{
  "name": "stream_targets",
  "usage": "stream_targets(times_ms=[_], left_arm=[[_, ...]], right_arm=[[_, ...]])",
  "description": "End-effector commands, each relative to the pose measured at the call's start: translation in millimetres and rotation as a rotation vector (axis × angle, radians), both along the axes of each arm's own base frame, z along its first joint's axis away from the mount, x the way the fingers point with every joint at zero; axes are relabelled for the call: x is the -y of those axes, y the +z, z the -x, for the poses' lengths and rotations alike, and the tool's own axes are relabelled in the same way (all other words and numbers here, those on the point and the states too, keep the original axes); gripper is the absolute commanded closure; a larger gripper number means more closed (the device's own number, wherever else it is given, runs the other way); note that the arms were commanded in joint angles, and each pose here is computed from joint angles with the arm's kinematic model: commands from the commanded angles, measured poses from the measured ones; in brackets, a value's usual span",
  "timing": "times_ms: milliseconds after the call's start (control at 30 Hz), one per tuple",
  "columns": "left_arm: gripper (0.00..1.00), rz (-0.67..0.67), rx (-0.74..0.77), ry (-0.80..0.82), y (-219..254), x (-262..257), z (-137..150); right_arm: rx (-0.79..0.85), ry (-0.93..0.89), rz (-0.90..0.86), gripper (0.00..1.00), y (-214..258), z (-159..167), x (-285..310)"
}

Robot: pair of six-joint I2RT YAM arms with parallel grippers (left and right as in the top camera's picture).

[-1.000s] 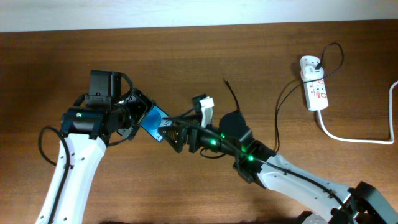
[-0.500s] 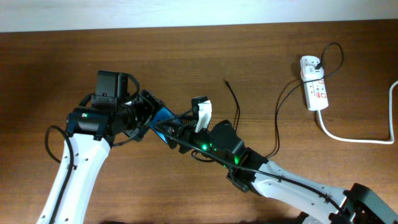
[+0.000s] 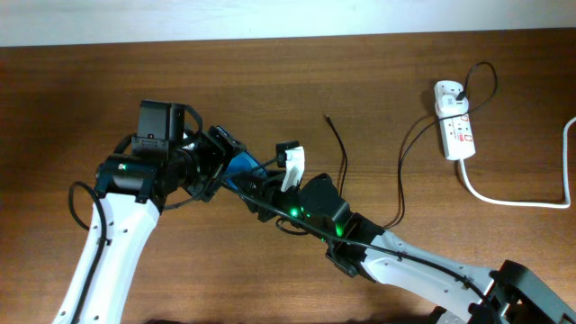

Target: Plug charger to phone and switch on socket

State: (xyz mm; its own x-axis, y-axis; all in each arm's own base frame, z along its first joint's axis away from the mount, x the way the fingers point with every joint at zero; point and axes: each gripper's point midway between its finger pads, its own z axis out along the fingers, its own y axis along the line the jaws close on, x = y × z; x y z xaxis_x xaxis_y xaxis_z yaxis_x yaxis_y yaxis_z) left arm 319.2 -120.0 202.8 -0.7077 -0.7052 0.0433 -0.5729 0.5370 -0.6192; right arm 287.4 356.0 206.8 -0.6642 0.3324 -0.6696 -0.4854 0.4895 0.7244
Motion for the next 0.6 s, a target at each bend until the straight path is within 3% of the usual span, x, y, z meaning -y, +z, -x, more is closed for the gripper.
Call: stream_targets(times_ms=[0, 167, 267, 400, 567], left_arm=[[0.58, 0.034, 0.034, -0.007, 15.8, 5.0, -0.5], [0.58, 0.032, 0.029, -0.007, 15.1, 4.7, 0.5], [0.58, 0.025, 0.023, -0.006, 13.7, 3.6, 1.8], [0.57, 0.023, 0.02, -0.006, 13.1, 3.2, 2.4], [0.32, 0.021, 0.009, -0.006, 11.7, 2.9, 4.6]], right_arm=[[-0.01, 0.002, -0.019, 0.7, 3.8, 0.4, -3.8], [-0.014, 0.029, -0.022, 0.8, 3.9, 4.2, -6.4], [-0.014, 0.029, -0.023, 0.95, 3.9, 4.2, -6.4], [-0.049, 0.025, -0.049, 0.96, 4.6, 4.7, -6.9], [-0.107, 0.008, -0.097, 0.96, 6.2, 2.9, -5.8]])
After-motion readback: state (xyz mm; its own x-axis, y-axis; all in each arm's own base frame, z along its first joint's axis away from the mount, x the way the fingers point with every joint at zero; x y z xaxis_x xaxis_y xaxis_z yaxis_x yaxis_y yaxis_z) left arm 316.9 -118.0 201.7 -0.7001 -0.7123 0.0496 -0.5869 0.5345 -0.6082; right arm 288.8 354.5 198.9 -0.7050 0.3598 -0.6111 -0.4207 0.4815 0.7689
